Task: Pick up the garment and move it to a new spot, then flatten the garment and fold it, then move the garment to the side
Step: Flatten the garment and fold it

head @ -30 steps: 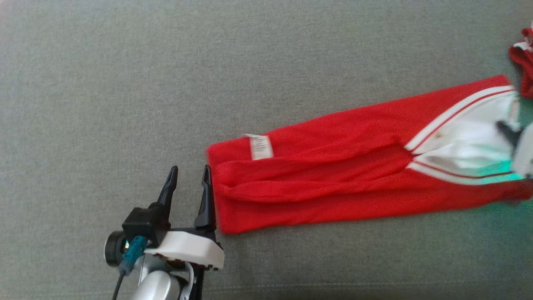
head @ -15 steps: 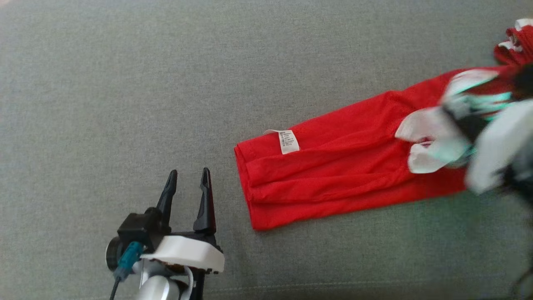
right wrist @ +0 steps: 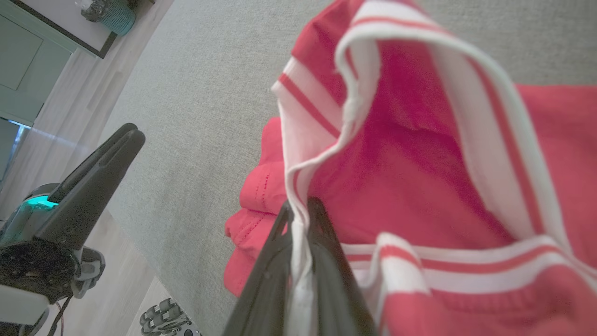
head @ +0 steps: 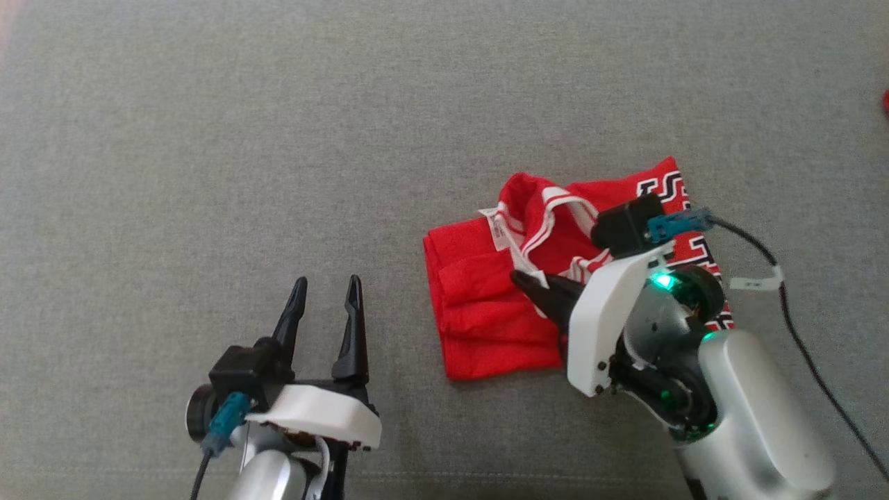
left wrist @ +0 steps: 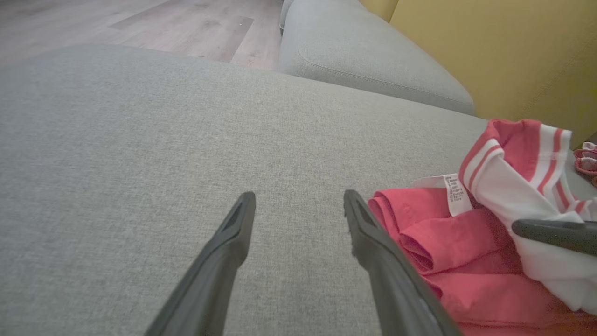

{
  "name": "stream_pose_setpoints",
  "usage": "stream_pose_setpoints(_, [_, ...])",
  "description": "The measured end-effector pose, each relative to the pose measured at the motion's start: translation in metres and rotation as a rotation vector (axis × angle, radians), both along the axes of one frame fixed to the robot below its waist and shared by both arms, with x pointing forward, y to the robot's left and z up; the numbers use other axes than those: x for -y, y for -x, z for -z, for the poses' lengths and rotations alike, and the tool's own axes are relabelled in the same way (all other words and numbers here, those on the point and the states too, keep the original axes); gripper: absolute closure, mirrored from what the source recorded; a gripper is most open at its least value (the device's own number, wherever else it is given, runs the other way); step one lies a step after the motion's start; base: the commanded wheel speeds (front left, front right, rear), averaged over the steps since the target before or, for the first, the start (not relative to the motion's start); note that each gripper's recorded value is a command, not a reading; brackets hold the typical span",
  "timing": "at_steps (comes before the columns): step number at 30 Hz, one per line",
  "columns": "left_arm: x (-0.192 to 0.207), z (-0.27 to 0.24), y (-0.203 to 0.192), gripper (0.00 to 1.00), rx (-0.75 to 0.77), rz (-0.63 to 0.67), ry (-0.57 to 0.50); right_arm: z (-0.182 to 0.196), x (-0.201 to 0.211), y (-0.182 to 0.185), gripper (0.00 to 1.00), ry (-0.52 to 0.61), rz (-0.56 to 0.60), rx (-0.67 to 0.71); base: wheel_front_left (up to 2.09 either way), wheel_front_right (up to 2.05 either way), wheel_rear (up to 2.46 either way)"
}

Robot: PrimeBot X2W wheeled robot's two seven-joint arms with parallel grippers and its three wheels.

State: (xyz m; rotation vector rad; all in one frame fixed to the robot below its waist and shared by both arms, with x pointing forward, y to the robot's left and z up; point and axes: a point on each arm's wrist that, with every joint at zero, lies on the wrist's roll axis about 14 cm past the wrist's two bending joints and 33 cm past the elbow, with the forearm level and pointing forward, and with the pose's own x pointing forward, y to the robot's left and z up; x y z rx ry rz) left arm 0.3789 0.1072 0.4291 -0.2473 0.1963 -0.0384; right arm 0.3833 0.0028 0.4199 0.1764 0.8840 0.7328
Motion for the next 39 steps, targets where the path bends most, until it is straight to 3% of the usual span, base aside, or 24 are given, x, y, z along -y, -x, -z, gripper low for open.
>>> stream_pose_setpoints(14, [-0.002, -0.002, 0.010, 0.00, 0.000, -0.005, -0.013, -0.002, -0.027, 0.005, 1.00, -0.110, -0.003, 0.013, 0.00, 0.00, 0.00])
stream_pose_setpoints(15, [-0.002, -0.003, 0.010, 0.00, 0.002, -0.004, -0.013, -0.004, -0.029, 0.006, 0.63, -0.113, -0.009, 0.017, 0.00, 0.00, 0.00])
stream_pose_setpoints(16, [-0.002, -0.004, 0.011, 0.00, 0.004, -0.004, -0.013, -0.005, -0.031, 0.007, 0.00, -0.122, -0.016, 0.016, 0.00, 0.00, 0.00])
stream_pose_setpoints(22, [-0.002, -0.002, 0.021, 0.00, -0.005, -0.006, -0.014, -0.040, -0.035, 0.007, 0.00, -0.269, 0.036, 0.063, 0.00, 0.00, 0.00])
stream_pose_setpoints(28, [-0.001, -0.016, 0.025, 0.00, 0.038, -0.002, -0.022, -0.085, 0.012, -0.008, 0.00, -0.342, 0.227, 0.237, 0.00, 0.00, 0.00])
stream_pose_setpoints(32, [0.003, -0.024, 0.030, 0.00, 0.065, 0.008, -0.018, -0.107, 0.066, -0.015, 0.00, -0.298, 0.392, 0.372, 0.00, 0.00, 0.00])
stream_pose_setpoints(39, [0.006, -0.031, 0.045, 0.00, 0.085, 0.024, -0.024, -0.104, 0.153, -0.002, 0.00, -0.023, 0.558, 0.612, 0.00, 0.00, 0.00])
